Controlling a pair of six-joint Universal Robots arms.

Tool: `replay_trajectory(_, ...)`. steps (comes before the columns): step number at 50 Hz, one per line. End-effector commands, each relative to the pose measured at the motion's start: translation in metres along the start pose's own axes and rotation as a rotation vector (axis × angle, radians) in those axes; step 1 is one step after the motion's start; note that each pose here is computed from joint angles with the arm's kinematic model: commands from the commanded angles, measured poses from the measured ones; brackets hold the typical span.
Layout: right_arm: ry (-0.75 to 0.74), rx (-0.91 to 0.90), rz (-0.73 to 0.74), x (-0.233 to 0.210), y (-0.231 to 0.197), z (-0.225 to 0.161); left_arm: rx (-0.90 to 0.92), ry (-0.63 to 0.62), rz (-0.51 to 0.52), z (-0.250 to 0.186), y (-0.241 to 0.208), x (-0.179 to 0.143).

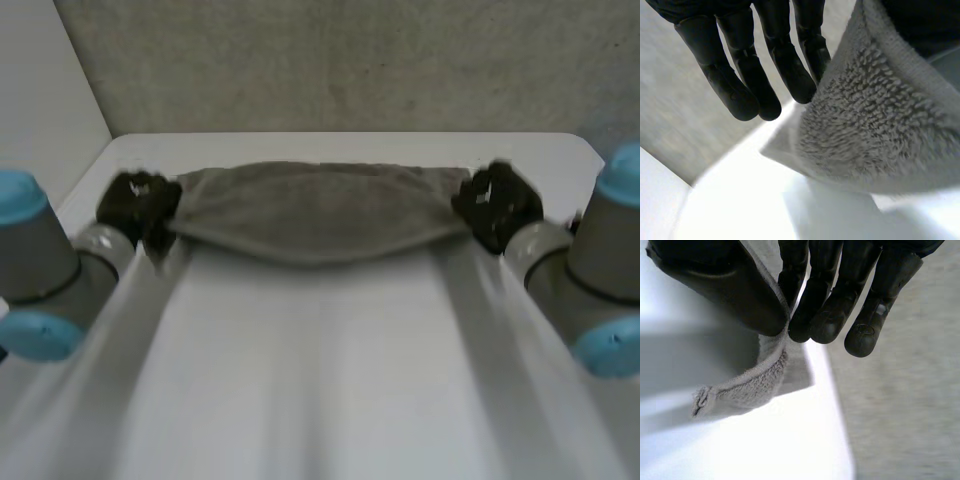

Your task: Fold the towel.

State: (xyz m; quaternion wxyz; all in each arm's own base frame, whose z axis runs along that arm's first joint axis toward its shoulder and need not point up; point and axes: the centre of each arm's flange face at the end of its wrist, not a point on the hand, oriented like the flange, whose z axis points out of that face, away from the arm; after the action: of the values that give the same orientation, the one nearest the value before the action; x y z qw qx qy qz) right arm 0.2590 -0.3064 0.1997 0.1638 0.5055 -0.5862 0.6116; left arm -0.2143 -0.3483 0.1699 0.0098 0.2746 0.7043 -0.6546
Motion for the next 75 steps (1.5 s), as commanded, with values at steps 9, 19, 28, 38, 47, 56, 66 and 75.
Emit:
replay_trajectory(9, 0.142, 0.01, 0.039, 0.052, -0.016, -0.096, 0.056, -0.037, 0.237, -0.089, -0.023, -0.006)
replay_trajectory(19, -0.176, -0.067, 0.139, 0.032, 0.002, -0.075, 0.002, 0.038, 0.138, -0.082, -0.015, -0.013)
replay_trajectory(28, -0.21, -0.226, 0.108, 0.007, 0.031, -0.024, -0.089, 0.123, 0.236, -0.04, 0.024, 0.004)
replay_trajectory(38, -0.049, -0.128, 0.068, 0.009, 0.026, 0.037, -0.007, -0.018, 0.378, 0.035, 0.009, -0.007)
replay_trajectory(47, -0.015, -0.071, 0.037, -0.021, 0.029, 0.079, 0.066, -0.007, 0.406, 0.079, 0.019, 0.019)
replay_trajectory(56, 0.098, -0.021, 0.023, -0.031, 0.043, 0.116, 0.08, -0.081, 0.417, 0.106, 0.03, 0.023)
replay_trajectory(66, 0.115, -0.012, -0.015, -0.034, 0.045, 0.123, 0.095, -0.081, 0.422, 0.11, 0.032, 0.031)
replay_trajectory(75, 0.125, -0.006, -0.002, -0.026, 0.038, 0.116, 0.107, -0.104, 0.421, 0.102, 0.019, 0.025)
